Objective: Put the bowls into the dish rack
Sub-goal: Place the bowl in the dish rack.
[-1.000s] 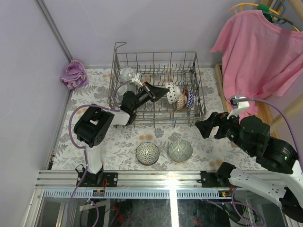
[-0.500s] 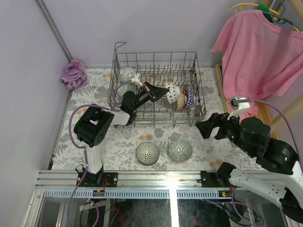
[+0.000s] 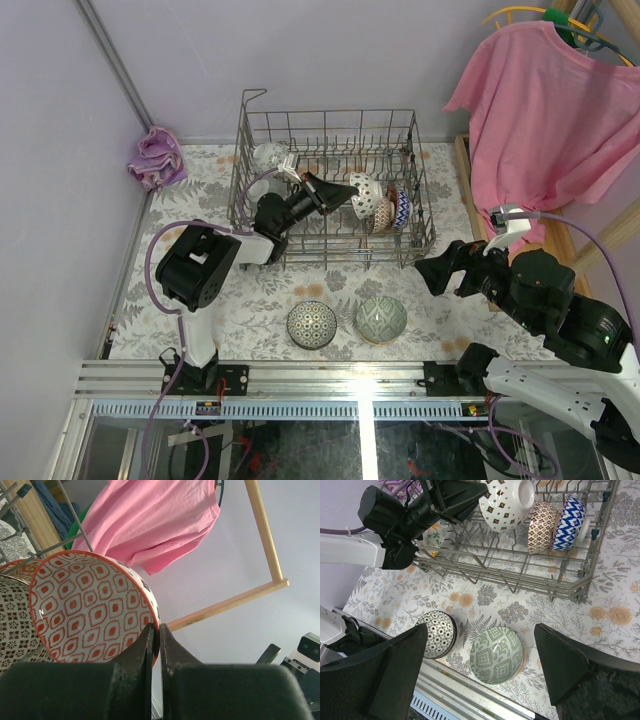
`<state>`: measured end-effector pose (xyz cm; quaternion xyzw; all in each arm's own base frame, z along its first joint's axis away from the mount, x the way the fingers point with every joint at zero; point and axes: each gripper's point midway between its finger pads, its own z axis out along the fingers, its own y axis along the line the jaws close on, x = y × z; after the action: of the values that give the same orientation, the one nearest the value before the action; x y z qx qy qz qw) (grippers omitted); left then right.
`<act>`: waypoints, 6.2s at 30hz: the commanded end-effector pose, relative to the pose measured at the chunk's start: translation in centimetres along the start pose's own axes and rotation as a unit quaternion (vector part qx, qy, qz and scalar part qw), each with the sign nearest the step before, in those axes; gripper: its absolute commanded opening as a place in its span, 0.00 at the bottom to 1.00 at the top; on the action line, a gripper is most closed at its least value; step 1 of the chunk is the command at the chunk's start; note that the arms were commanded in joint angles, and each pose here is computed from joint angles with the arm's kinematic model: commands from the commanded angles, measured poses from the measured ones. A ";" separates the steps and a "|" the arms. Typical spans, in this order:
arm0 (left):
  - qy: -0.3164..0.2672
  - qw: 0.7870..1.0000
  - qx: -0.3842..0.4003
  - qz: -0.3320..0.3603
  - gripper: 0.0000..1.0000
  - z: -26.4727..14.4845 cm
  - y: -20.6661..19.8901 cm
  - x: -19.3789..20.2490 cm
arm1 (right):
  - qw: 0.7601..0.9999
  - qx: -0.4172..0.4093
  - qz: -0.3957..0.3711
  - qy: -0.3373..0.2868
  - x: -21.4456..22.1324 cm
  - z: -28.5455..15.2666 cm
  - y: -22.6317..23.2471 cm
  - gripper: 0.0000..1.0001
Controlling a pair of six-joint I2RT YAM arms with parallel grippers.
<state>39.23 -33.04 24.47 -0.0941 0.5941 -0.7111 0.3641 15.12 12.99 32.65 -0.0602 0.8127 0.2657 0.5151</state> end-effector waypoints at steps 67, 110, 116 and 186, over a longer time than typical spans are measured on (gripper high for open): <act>0.048 0.999 0.012 -0.004 0.00 1.4 -6.1 -2.8 | 1.000 -0.019 0.013 -0.016 -0.1 -0.4 0.3 0.95; 0.037 0.986 -0.149 -0.067 0.00 0.9 4.8 -2.4 | 1.000 -0.020 0.011 -0.022 -0.3 -1.0 0.1 0.96; 0.035 0.987 -0.136 -0.076 0.00 0.6 4.7 -2.3 | 0.999 -0.020 0.011 -0.023 -0.3 -1.1 0.0 0.96; 0.256 0.949 -0.172 -0.072 0.00 1.2 7.8 1.2 | 0.999 -0.030 0.012 -0.006 0.2 0.0 0.9 0.95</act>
<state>43.81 -34.81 17.10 -0.0479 0.7659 -0.6177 0.1721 14.27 12.71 31.49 -0.0639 0.8129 0.2771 0.5083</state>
